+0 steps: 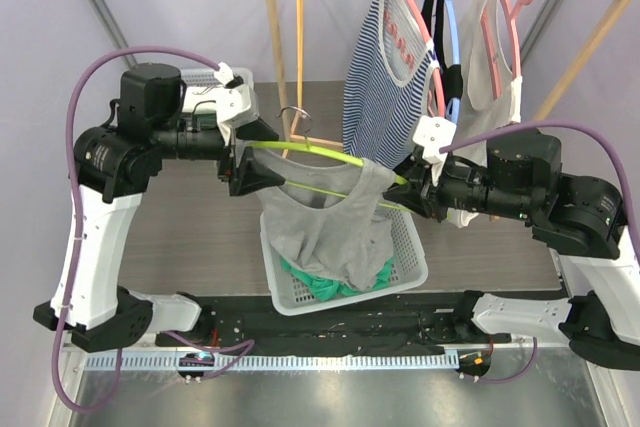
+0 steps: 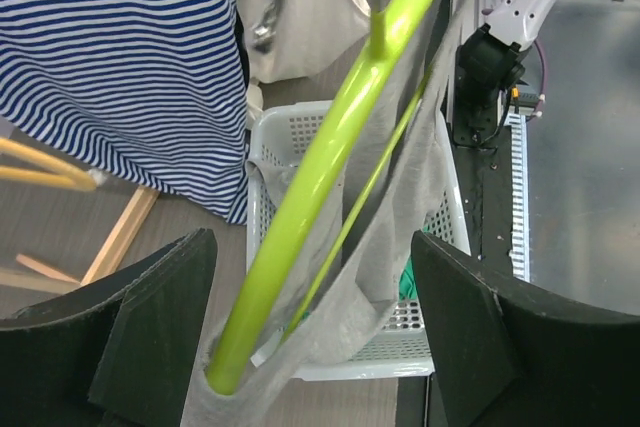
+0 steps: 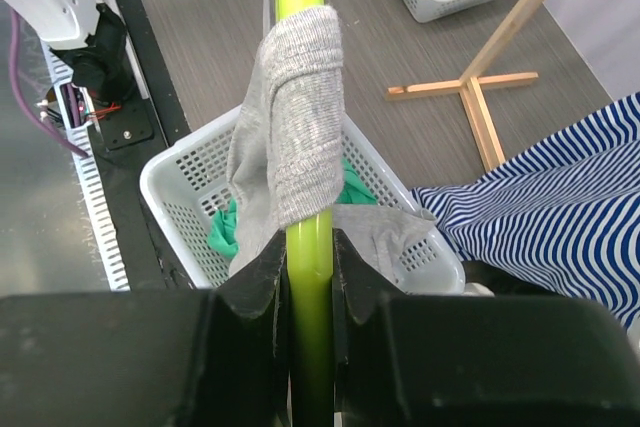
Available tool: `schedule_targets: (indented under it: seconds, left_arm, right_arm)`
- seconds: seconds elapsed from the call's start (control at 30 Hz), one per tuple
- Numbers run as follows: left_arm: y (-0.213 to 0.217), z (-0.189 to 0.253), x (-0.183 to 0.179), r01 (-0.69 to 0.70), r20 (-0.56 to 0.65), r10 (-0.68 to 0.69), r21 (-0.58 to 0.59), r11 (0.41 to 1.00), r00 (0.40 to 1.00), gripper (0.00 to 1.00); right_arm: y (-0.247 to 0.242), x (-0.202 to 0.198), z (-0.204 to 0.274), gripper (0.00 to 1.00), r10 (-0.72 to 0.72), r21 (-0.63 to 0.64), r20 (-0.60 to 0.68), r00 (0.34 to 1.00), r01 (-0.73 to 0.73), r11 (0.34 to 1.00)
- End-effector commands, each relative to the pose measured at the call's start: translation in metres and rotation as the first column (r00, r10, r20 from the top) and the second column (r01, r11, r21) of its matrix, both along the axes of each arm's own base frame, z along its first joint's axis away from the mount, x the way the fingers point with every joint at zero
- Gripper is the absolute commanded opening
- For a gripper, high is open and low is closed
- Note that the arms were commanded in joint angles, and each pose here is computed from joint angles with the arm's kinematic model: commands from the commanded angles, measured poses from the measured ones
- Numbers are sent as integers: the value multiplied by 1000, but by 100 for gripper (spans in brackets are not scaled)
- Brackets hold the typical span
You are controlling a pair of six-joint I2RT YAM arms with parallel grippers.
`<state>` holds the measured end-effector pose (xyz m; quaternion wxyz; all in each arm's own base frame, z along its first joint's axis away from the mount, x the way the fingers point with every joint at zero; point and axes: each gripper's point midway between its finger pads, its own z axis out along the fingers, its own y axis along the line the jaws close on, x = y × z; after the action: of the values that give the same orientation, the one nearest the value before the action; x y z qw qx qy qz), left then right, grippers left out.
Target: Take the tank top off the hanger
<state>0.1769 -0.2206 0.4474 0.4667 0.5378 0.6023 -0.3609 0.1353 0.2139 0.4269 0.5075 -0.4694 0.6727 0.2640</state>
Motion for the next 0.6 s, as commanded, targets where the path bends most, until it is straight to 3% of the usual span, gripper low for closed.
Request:
schedule_targets:
  seconds: [0.0, 0.23, 0.27, 0.37, 0.57]
  left_arm:
    - [2, 23, -8, 12, 83, -9, -44, 999, 997, 80]
    - [-7, 42, -20, 81, 45, -76, -111, 991, 996, 60]
    - [-8, 44, -21, 95, 44, -91, -123, 988, 995, 47]
    - [-13, 39, -22, 115, -10, -117, -125, 985, 993, 31]
    - [-16, 17, -24, 139, -70, -145, -85, 987, 987, 34]
  right_arm:
    - [-2, -12, 40, 1, 38, 135, 72, 997, -47, 990]
    - [5, -13, 28, 1, 68, 112, 40, 997, -72, 991]
    - [7, -12, 25, 1, 69, 105, 34, 997, -72, 992]
    - [9, -11, 25, 1, 67, 109, 38, 997, -71, 991]
    - [7, -11, 34, 1, 61, 137, 65, 996, -70, 988]
